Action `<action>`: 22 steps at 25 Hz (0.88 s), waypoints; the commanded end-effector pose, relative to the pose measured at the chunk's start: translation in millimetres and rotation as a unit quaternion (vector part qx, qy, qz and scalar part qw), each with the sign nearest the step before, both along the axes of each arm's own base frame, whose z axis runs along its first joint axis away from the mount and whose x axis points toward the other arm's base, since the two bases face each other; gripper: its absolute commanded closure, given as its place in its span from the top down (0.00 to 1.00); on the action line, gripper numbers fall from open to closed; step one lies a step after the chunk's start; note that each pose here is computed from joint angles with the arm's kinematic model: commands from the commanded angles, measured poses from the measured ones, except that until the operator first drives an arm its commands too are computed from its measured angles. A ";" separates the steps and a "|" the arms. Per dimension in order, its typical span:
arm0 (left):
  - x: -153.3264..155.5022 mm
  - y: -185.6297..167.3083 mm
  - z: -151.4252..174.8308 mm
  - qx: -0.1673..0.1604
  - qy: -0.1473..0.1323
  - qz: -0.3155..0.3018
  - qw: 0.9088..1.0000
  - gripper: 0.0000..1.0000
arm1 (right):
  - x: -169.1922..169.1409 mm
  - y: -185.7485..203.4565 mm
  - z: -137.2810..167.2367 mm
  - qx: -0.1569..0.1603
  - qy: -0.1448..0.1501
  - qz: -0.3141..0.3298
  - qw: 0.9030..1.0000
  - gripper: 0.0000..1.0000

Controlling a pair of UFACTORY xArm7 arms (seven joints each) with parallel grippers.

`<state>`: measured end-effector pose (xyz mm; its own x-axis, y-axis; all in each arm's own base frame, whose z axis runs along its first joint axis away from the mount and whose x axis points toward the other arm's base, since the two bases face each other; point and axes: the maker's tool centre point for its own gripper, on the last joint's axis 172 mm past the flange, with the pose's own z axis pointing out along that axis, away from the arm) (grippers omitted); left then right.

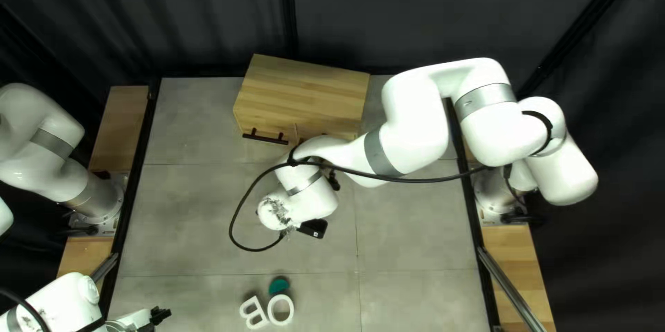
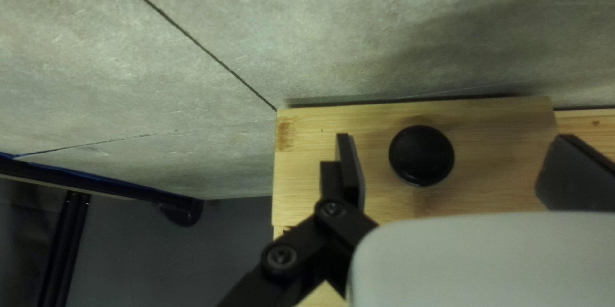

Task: Open drawers and place objects into drawer and close

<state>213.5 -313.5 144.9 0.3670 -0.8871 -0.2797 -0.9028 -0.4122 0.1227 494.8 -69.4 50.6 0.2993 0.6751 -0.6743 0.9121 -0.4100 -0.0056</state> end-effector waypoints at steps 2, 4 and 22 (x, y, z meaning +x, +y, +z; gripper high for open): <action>0.0 0.0 0.0 0.000 0.000 0.000 1.000 1.00 | -2.4 -1.1 -1.8 0.000 0.004 -0.011 1.000 0.87; 0.0 0.0 0.0 0.000 0.000 0.000 1.000 1.00 | -3.9 -1.4 -2.1 0.000 0.005 -0.011 1.000 0.80; 0.0 0.0 0.0 0.000 0.000 0.000 1.000 1.00 | -7.1 -1.1 -1.7 -0.003 0.011 -0.013 1.000 0.07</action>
<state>213.5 -313.5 144.9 0.3670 -0.8871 -0.2797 -0.9028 -0.4122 0.1227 487.5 -71.0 48.5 0.3029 0.6627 -0.6849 0.9002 -0.4349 -0.0227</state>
